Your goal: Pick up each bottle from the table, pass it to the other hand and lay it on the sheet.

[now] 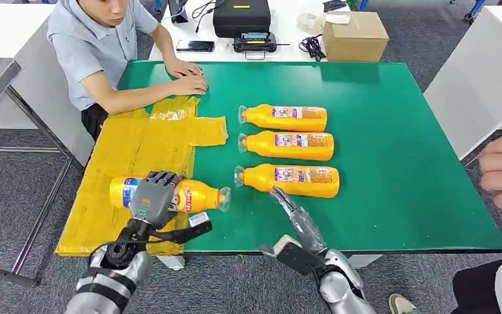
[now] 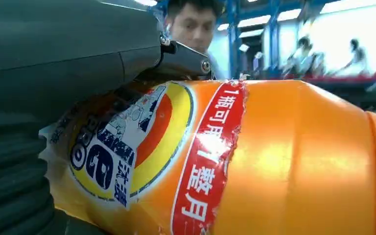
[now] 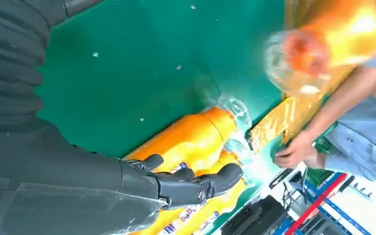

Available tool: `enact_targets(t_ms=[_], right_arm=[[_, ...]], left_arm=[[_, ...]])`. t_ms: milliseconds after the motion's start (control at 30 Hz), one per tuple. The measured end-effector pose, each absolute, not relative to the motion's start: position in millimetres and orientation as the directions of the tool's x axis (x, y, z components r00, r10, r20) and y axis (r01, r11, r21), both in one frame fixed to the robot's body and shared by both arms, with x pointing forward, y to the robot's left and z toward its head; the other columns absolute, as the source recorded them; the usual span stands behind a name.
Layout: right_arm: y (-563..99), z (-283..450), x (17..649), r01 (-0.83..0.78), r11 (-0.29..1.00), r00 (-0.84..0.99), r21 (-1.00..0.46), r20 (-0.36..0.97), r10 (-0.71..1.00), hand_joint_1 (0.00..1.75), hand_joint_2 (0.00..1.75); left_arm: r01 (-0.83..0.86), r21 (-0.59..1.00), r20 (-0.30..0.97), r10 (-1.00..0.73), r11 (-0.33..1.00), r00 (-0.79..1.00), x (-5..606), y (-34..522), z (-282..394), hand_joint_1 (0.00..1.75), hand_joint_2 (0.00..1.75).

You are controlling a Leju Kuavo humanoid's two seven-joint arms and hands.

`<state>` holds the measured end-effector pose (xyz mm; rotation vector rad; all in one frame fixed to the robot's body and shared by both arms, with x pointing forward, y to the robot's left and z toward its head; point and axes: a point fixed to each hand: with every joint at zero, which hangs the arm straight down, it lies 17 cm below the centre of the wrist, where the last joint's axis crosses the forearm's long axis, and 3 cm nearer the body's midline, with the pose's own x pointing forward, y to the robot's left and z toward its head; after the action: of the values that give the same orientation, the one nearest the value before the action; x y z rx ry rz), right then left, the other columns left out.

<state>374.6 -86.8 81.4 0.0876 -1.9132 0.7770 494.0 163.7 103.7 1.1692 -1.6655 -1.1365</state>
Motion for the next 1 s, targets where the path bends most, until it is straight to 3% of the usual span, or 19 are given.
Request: enact_targets(t_ms=[200, 233, 267, 333, 367, 600, 667, 767, 1000], right_arm=[[-83, 83, 377, -0.391, 0.797, -0.469, -0.461, 0.844, 0.258, 0.0, 1.75], [-83, 82, 377, -0.392, 0.797, -0.468, -0.46, 0.845, 0.258, 0.0, 1.75], [-83, 82, 377, -0.392, 0.797, -0.467, -0.459, 0.846, 0.257, 0.0, 1.75], [-81, 82, 377, -0.394, 0.799, -0.465, -0.455, 0.848, 0.254, 0.0, 1.75], [-81, 81, 377, -0.395, 0.799, -0.463, -0.454, 0.849, 0.254, 0.0, 1.75], [-82, 78, 377, -0.399, 0.799, -0.454, -0.451, 0.854, 0.255, 0.0, 1.75], [-84, 77, 377, -0.397, 0.8, -0.451, -0.45, 0.855, 0.257, 0.0, 1.75], [-86, 76, 379, -0.392, 0.802, -0.449, -0.451, 0.855, 0.261, 0.0, 1.75], [-87, 77, 383, -0.387, 0.792, -0.461, -0.471, 0.843, 0.276, 0.0, 1.75]], left_arm=[[-0.157, 0.985, 0.041, -0.975, 0.077, -0.219, 514, 186, 71, 1.75, 1.75], [-0.144, 0.987, 0.036, -0.976, 0.069, -0.216, 517, 189, 68, 1.55, 1.75], [-0.132, 0.989, 0.034, -0.976, 0.064, -0.214, 519, 190, 66, 0.89, 1.75], [-0.109, 0.993, 0.031, -0.978, 0.054, -0.208, 522, 193, 61, 0.38, 1.75], [-0.088, 0.995, 0.032, -0.978, 0.051, -0.205, 523, 194, 57, 0.31, 1.75], [0.033, 0.999, 0.037, -0.98, 0.031, -0.196, 529, 198, 36, 0.26, 1.75], [0.048, 0.998, 0.038, -0.98, 0.03, -0.194, 530, 199, 34, 0.1, 1.75], [0.096, 0.995, 0.049, -0.982, 0.032, -0.182, 532, 200, 29, 0.03, 1.75], [0.229, 0.971, 0.109, -0.978, 0.066, -0.18, 531, 201, 10, 0.0, 1.75]])
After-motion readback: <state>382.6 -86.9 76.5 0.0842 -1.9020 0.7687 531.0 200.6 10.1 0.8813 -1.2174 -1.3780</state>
